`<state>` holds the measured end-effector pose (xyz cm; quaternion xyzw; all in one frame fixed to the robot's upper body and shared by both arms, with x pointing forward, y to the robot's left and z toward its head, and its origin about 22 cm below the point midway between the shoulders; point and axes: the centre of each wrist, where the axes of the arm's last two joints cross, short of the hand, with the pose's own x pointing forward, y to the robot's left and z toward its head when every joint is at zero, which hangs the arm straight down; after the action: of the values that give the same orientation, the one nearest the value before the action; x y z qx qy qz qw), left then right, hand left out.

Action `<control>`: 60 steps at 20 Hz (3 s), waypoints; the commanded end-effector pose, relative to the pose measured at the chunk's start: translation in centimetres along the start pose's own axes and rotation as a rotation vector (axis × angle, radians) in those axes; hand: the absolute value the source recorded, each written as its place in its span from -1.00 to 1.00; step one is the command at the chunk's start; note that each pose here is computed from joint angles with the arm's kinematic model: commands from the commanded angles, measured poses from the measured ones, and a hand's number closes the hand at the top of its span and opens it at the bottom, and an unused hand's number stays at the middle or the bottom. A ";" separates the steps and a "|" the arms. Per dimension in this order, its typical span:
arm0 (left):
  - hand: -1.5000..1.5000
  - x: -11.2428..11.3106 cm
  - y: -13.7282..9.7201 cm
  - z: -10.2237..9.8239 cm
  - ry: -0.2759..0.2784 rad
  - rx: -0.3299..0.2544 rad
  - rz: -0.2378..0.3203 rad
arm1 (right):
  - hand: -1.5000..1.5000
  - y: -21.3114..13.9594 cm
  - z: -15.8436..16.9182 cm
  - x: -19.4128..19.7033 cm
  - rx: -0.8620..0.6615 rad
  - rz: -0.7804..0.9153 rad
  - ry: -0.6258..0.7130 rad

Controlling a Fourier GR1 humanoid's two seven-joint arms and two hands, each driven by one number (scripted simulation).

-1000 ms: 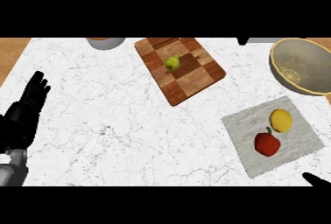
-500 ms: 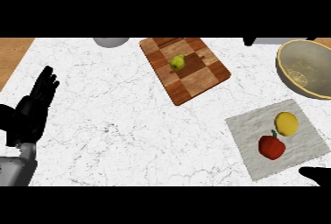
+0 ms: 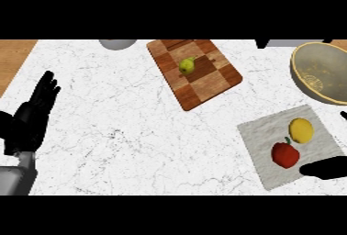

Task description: Pick the bell pepper from the placemat and place it in the bowl

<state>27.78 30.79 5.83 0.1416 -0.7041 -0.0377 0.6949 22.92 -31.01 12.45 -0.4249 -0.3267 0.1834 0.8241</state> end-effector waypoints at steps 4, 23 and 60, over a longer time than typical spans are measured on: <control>0.00 0.9 -0.1 -0.8 0.008 0.001 0.014 | -1.00 3.0 -1.9 1.0 0.210 0.131 0.176; 0.00 -1.2 1.1 0.5 0.006 0.024 0.000 | -1.00 7.7 -3.7 -0.2 0.129 0.240 0.180; 0.00 0.2 -1.5 -0.3 -0.012 -0.017 0.007 | 1.00 11.5 -8.0 4.6 0.061 0.354 -0.257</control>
<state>27.54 30.15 5.64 0.1418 -0.7056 -0.0342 0.6934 29.67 -29.02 0.45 -0.4529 -0.2908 0.2951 0.7895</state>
